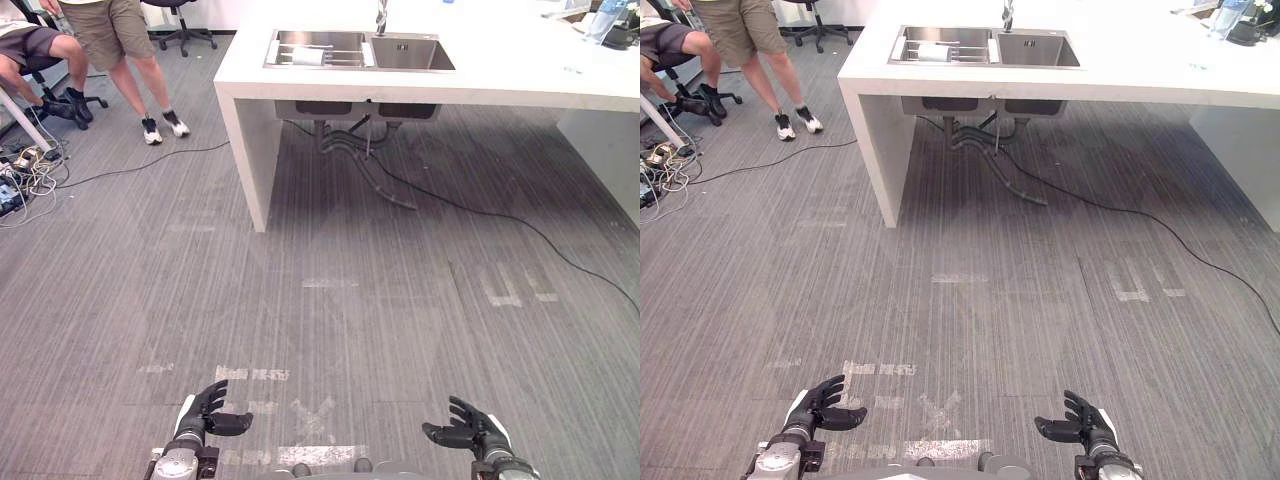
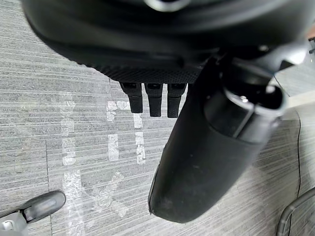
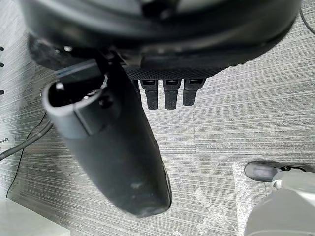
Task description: Walk over to the sink, pick up the cup, carry it to the dishwasher, place the cup inside the dishwasher, then close the dishwasher door
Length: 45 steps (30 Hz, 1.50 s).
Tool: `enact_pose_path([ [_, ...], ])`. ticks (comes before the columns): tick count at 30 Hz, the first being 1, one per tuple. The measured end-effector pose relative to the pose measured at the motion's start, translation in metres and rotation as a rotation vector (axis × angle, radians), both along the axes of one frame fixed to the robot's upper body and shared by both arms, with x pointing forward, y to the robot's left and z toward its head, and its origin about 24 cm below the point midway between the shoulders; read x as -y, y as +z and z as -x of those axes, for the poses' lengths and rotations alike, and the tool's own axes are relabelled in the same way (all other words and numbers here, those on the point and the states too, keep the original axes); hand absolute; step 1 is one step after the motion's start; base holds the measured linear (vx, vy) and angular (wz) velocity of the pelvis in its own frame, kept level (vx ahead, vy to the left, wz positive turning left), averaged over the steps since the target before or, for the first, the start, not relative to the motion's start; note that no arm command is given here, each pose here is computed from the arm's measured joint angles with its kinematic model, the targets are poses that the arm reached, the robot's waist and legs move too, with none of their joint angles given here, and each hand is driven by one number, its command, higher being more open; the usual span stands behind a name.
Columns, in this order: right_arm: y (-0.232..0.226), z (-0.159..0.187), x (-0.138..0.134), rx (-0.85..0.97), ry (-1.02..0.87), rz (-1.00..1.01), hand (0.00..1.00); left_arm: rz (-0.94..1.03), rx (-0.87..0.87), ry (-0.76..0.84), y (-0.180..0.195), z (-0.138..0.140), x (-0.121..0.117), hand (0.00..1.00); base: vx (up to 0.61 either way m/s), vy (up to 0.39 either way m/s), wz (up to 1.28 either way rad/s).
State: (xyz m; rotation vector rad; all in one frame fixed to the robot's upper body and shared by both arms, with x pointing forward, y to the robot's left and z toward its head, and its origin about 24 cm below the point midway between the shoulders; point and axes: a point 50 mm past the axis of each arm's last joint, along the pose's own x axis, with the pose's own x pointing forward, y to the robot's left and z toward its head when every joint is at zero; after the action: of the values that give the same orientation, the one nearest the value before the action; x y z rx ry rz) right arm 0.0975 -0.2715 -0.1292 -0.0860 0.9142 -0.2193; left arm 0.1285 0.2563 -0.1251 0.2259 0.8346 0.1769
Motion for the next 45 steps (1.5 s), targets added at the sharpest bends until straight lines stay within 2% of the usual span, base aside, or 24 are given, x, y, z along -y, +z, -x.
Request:
enact_pose_path([
  [14,0.002,0.009,0.012,-0.01,-0.043,0.019,0.9,0.003,-0.023,0.014,-0.003,0.009,-0.003,0.9,-0.02,-0.005,0.01],
  [24,0.006,-0.008,0.011,0.032,-0.039,0.017,0.9,0.048,0.011,0.046,-0.002,0.002,0.005,0.9,0.01,0.003,-0.01],
  [27,0.011,-0.02,0.015,0.061,-0.031,0.03,0.9,0.069,0.057,0.043,0.002,-0.007,0.014,0.9,0.0,0.035,-0.12],
  [32,0.015,-0.019,0.026,0.049,-0.042,0.073,0.9,0.103,0.09,-0.032,0.004,-0.018,0.035,0.9,0.1,0.078,0.03],
  [35,0.014,-0.021,0.024,0.048,-0.035,0.067,0.9,0.101,0.119,-0.024,0.009,-0.026,0.035,0.9,0.28,0.069,0.16],
  [39,0.022,-0.033,0.034,0.067,-0.028,0.096,0.9,0.103,0.189,-0.032,0.02,-0.052,0.038,0.9,0.41,-0.036,0.47],
  [42,0.018,-0.019,0.037,0.033,-0.039,0.105,0.9,0.096,0.185,-0.022,0.019,-0.05,0.036,0.9,0.58,-0.159,0.45],
  [45,0.022,-0.026,0.04,0.05,-0.035,0.115,0.9,0.118,0.195,-0.022,0.019,-0.054,0.044,0.9,0.55,-0.232,0.27],
])
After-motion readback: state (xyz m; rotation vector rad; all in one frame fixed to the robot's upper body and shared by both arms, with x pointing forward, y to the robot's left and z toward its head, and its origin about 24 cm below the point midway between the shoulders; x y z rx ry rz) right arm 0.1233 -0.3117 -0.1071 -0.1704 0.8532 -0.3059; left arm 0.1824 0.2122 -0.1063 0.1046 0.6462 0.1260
